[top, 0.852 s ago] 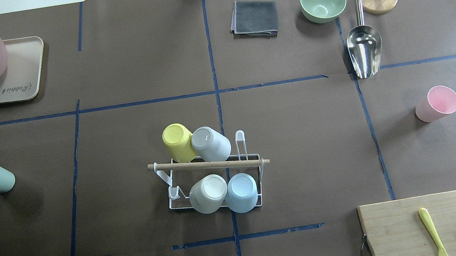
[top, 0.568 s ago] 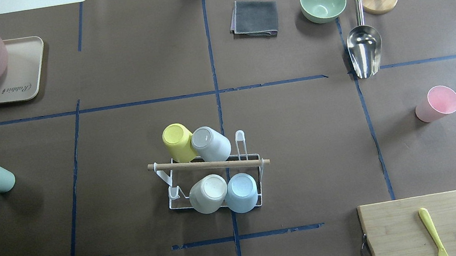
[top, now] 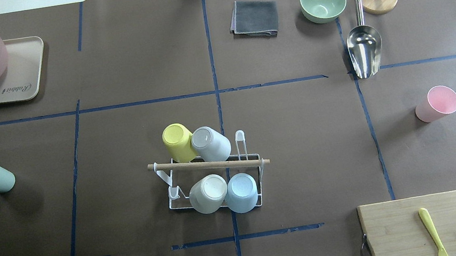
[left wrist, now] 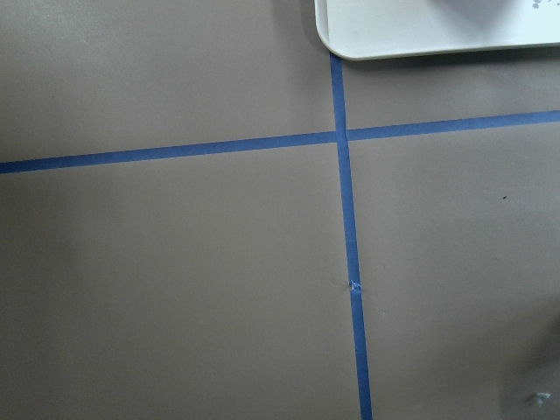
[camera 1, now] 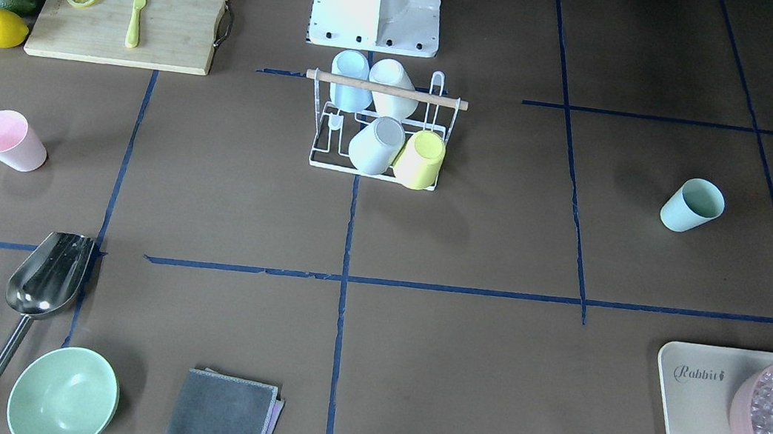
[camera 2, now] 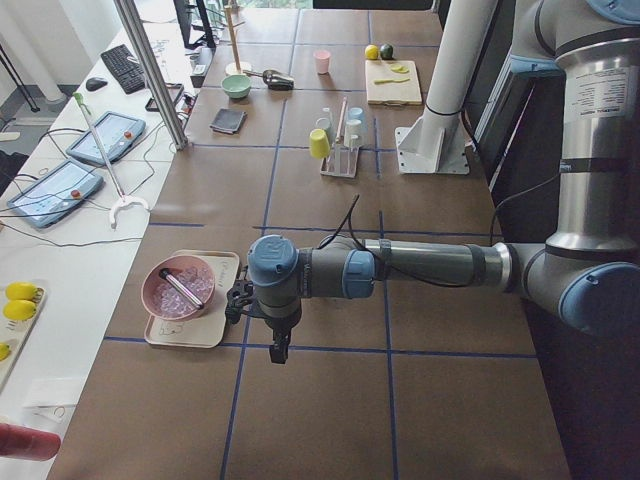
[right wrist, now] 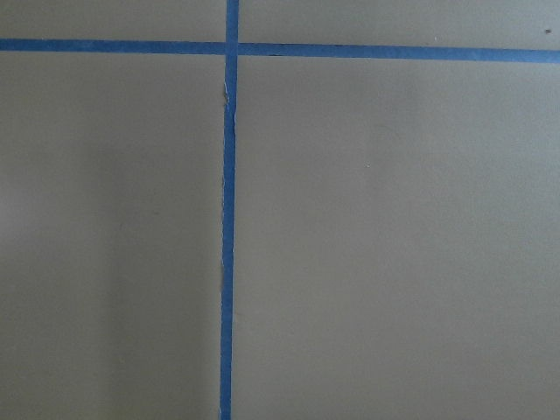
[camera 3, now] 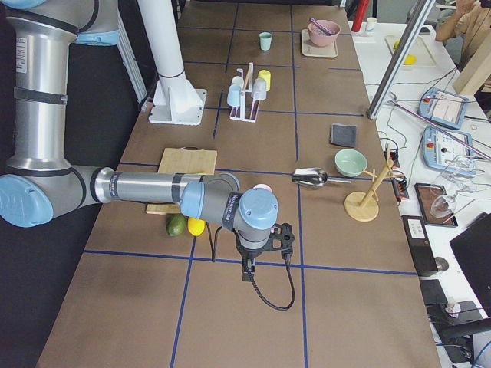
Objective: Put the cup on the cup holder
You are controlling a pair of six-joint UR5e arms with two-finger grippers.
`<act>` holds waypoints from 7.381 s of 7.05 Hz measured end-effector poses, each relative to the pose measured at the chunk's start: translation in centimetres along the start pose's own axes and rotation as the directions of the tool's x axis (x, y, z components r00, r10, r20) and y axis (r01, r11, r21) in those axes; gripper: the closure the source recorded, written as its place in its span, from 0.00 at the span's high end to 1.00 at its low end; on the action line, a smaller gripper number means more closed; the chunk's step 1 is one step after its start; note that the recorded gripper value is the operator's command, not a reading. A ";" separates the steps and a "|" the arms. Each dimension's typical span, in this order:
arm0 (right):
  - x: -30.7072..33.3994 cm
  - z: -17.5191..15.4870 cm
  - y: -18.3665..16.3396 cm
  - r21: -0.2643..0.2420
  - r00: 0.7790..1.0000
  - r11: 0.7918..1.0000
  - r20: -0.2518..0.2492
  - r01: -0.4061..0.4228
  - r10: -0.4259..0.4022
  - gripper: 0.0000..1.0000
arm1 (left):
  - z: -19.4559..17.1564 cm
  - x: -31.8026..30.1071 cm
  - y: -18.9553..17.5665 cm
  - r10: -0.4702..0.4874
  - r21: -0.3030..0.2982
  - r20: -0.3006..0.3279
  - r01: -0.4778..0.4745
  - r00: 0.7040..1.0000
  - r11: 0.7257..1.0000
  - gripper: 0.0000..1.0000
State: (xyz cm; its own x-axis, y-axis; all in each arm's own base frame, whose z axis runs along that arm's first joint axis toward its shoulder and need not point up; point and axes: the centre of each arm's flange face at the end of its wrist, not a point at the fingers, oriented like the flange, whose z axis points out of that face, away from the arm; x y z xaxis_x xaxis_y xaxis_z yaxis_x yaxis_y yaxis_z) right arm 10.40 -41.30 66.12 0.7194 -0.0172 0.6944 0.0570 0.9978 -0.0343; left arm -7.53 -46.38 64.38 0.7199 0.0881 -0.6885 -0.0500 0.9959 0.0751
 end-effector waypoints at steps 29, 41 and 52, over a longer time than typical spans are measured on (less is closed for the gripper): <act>-29.8 20.7 -18.3 -0.607 1.000 0.795 0.020 0.006 0.007 0.99 | 16.1 27.3 -13.7 0.088 -0.627 0.028 -0.051 0.996 0.777 1.00; -30.3 21.7 -16.5 -0.643 0.999 0.765 0.039 0.032 -0.009 0.00 | 22.7 28.0 -13.2 0.054 -0.732 0.064 0.010 0.996 0.681 1.00; -41.8 5.2 -19.7 -0.183 0.906 0.891 0.170 0.416 -0.389 0.00 | 23.1 28.6 -11.4 0.010 -0.788 0.030 0.017 0.999 0.615 0.05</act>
State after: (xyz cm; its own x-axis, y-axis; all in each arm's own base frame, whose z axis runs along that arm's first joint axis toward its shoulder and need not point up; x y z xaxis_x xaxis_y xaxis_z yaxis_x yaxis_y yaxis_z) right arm -24.39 -59.86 41.49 0.5120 -0.3924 0.7641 0.4768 0.8698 0.1271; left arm 29.58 -55.71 60.46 0.7399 0.0976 -0.6656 -0.5637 0.6300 -0.5342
